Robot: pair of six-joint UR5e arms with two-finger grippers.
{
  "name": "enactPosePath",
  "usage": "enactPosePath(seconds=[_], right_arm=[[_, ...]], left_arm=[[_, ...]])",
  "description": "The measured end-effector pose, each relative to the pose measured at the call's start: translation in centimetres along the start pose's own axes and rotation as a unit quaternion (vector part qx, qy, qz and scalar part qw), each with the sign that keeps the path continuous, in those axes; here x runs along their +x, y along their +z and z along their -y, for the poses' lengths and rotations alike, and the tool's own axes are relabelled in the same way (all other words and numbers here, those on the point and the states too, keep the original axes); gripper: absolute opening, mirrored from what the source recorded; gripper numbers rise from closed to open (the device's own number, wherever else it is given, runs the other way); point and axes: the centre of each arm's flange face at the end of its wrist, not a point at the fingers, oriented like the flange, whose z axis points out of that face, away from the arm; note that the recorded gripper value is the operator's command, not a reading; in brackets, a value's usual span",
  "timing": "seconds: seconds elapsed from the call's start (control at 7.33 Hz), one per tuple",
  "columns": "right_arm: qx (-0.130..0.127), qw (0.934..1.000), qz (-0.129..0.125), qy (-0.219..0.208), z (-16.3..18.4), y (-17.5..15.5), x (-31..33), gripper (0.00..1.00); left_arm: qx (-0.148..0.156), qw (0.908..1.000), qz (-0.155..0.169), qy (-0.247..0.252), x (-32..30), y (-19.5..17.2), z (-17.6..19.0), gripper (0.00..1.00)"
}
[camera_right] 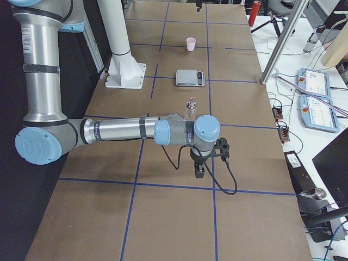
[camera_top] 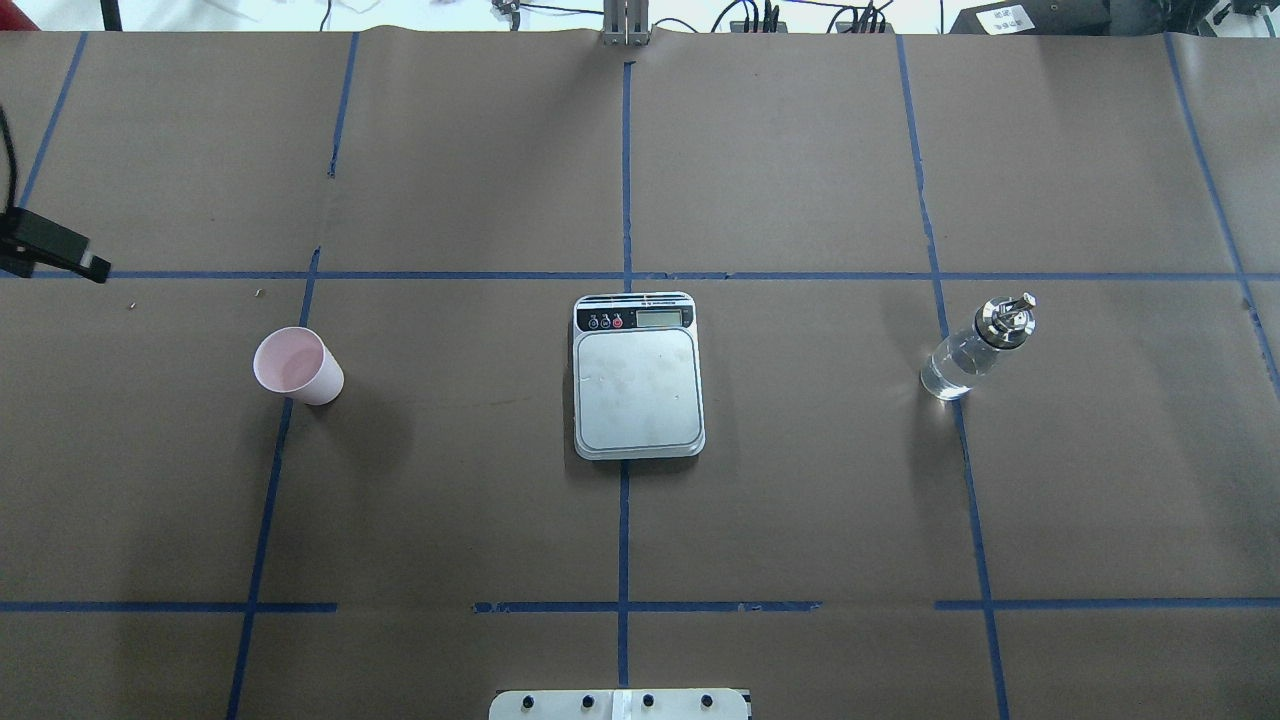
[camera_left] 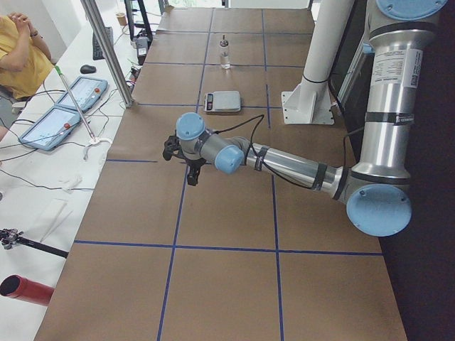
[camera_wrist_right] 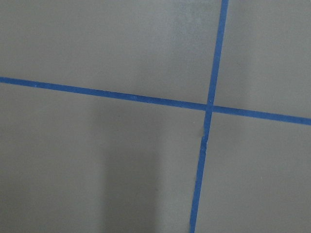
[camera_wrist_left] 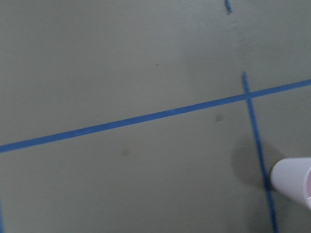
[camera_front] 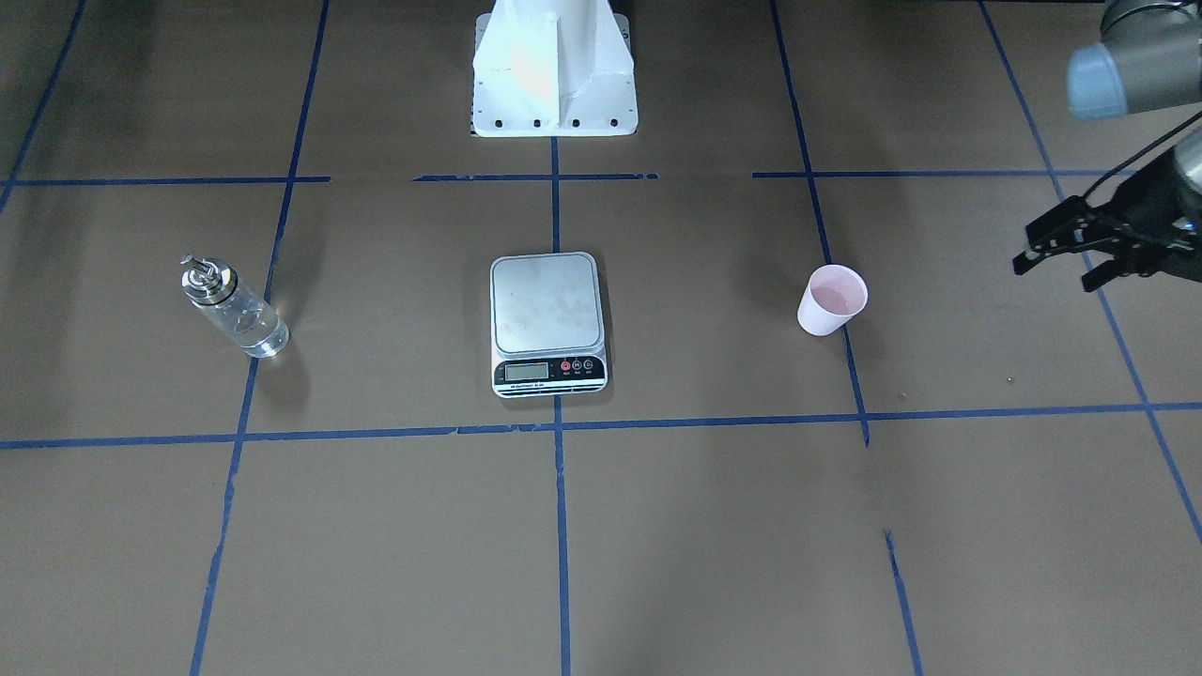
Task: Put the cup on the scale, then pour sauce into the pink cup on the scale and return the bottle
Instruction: 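Reach the left gripper down to the pink cup and grasp it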
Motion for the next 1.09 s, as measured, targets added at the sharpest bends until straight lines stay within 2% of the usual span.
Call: enactPosePath(seconds=[0.27, 0.68, 1.09], right_arm=[[0.005, 0.9999, 0.001, -0.013, -0.7, 2.1, 1.6, 1.00], [0.004, 0.9999, 0.001, -0.014, -0.8, 2.7, 1.9, 1.00], [0.005, 0.9998, 0.001, -0.018, -0.7, 2.6, 1.6, 1.00]], left_arm=[[-0.022, 0.9997, 0.000, -0.006, 6.5, 4.7, -0.6, 1.00], [-0.047, 0.9986, 0.005, -0.023, 8.8, 8.9, -0.5, 0.98], [-0.063, 0.9978, 0.008, -0.020, 9.6, 11.0, -0.6, 0.82]])
